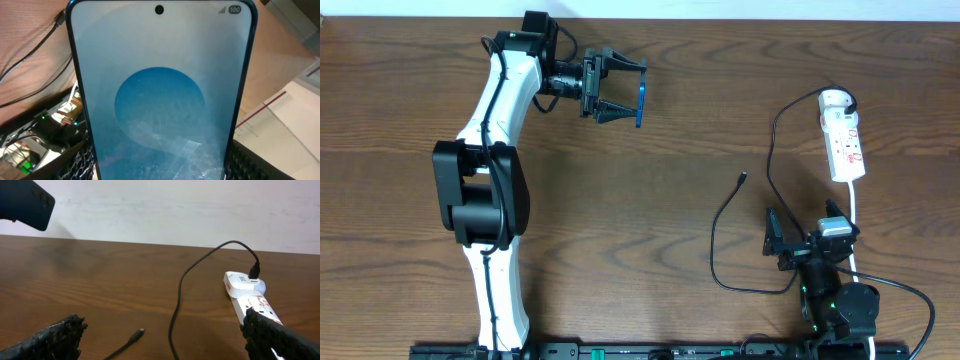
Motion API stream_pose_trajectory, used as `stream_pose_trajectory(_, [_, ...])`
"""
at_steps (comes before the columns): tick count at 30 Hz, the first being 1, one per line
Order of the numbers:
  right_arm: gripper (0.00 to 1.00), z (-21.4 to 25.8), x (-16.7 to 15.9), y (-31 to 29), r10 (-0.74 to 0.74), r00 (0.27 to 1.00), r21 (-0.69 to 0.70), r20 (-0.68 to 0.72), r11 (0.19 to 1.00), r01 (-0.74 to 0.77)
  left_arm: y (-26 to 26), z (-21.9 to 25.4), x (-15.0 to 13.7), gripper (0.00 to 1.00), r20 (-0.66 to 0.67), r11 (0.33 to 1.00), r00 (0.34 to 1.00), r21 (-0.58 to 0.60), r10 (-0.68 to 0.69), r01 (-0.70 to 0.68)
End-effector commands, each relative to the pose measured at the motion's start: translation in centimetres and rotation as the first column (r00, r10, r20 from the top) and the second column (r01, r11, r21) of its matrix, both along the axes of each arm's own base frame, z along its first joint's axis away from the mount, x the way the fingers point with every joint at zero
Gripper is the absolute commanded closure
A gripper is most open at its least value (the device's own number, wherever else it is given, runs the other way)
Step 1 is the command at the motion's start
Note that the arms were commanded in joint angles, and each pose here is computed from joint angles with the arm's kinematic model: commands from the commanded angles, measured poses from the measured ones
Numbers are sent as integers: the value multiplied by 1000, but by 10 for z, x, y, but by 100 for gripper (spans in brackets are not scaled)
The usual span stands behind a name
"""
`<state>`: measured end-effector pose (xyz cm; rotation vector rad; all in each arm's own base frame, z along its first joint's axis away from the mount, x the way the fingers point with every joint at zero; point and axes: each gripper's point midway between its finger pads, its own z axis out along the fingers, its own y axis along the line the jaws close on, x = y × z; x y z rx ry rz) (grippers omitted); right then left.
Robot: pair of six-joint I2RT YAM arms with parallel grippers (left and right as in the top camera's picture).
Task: Plug charger to phone and switch on socket
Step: 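Lift the smartphone upright with the left gripper and hold it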
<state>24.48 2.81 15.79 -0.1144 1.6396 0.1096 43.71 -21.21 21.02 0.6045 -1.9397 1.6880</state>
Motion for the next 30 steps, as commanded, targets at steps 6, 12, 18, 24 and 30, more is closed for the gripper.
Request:
stream_pose_trajectory(6, [1,-2,0,1,3,1000,10,-6,1000,-3,2,23,-3,29,4,998,1000,-59,-2,2])
stream_pose_trajectory(12, [1,-2,0,1,3,1000,10,-6,1000,-3,2,23,-3,29,0,998,1000,-59,-2,2])
stream_pose_trajectory(18, [1,-2,0,1,3,1000,10,-6,1000,-3,2,23,-3,29,-4,998,1000,-58,-2,1])
stream_pose_trajectory(24, [1,-2,0,1,2,1000,10,-6,1000,-2,2,23,-3,29,-3,998,1000,-59,-2,1])
stream_pose_trajectory(30, [1,-2,0,0,-4,1000,2,-6,1000,4,2,23,-3,29,-4,998,1000,-59,-2,1])
